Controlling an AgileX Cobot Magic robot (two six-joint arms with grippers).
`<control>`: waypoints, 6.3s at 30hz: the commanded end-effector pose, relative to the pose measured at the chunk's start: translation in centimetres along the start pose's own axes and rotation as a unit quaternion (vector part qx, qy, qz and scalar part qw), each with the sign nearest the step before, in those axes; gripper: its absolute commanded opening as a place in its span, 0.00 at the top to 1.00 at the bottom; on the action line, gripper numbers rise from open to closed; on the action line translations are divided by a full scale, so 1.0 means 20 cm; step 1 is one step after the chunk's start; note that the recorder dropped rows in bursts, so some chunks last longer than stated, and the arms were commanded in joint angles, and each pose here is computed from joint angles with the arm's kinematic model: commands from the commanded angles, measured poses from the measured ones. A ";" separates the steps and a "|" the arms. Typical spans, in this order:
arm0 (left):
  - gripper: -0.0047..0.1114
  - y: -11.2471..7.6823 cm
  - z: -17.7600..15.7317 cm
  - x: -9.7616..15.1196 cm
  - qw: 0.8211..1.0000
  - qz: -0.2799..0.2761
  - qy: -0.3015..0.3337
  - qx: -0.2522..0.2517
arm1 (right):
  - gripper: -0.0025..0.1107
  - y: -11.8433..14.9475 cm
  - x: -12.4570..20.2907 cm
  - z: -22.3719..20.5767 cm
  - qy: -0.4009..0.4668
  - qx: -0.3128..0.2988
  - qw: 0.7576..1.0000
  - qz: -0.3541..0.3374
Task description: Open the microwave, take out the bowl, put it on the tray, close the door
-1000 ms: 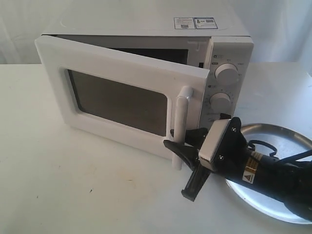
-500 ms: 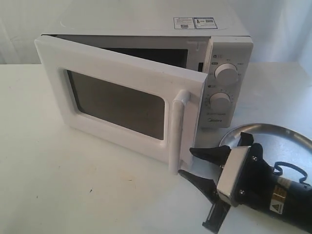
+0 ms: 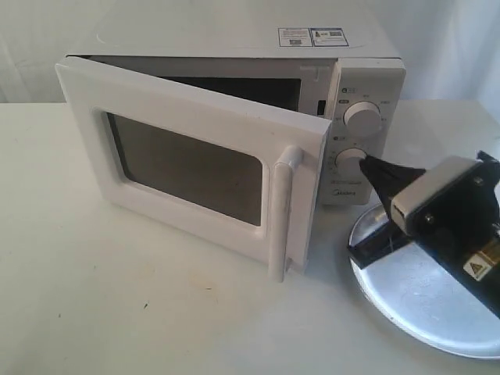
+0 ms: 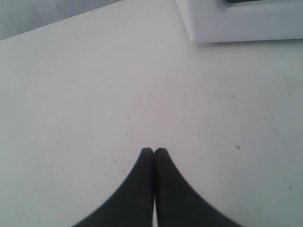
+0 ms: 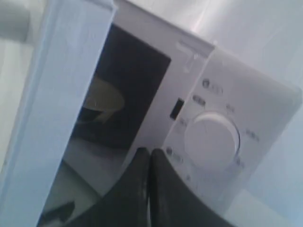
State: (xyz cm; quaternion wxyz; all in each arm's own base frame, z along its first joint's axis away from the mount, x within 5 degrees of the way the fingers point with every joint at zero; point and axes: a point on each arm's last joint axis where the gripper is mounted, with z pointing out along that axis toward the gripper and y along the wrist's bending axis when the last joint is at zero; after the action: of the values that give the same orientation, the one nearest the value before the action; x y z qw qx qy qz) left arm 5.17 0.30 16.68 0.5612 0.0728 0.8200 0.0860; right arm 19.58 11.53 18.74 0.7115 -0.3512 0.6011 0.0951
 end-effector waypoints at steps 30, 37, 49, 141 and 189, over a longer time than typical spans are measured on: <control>0.96 0.00 0.00 0.00 1.000 -0.003 -0.001 0.002 | 0.83 0.16 -0.11 0.60 -0.042 -0.229 0.968 -0.091; 0.96 0.00 0.00 0.00 1.000 -0.003 -0.001 0.002 | 0.47 0.16 0.07 0.93 0.039 -0.215 0.970 -0.109; 0.96 0.00 0.00 0.00 1.000 -0.003 -0.001 0.002 | 0.46 0.30 0.19 1.24 0.085 -0.206 0.967 -0.124; 0.96 0.00 0.00 0.00 1.000 -0.003 -0.001 0.002 | 0.98 0.69 -1.25 0.69 -0.107 -0.351 0.927 0.073; 0.96 0.00 0.00 0.00 1.000 -0.003 -0.001 0.002 | 0.98 0.44 -0.76 0.91 0.471 0.073 0.847 -0.235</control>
State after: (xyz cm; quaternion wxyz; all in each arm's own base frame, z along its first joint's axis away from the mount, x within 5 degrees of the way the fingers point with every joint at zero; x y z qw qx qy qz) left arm 5.17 0.30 16.68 0.5610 0.0731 0.8201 0.0862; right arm 23.93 34.91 31.08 0.4220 -0.4498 0.7165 -0.3260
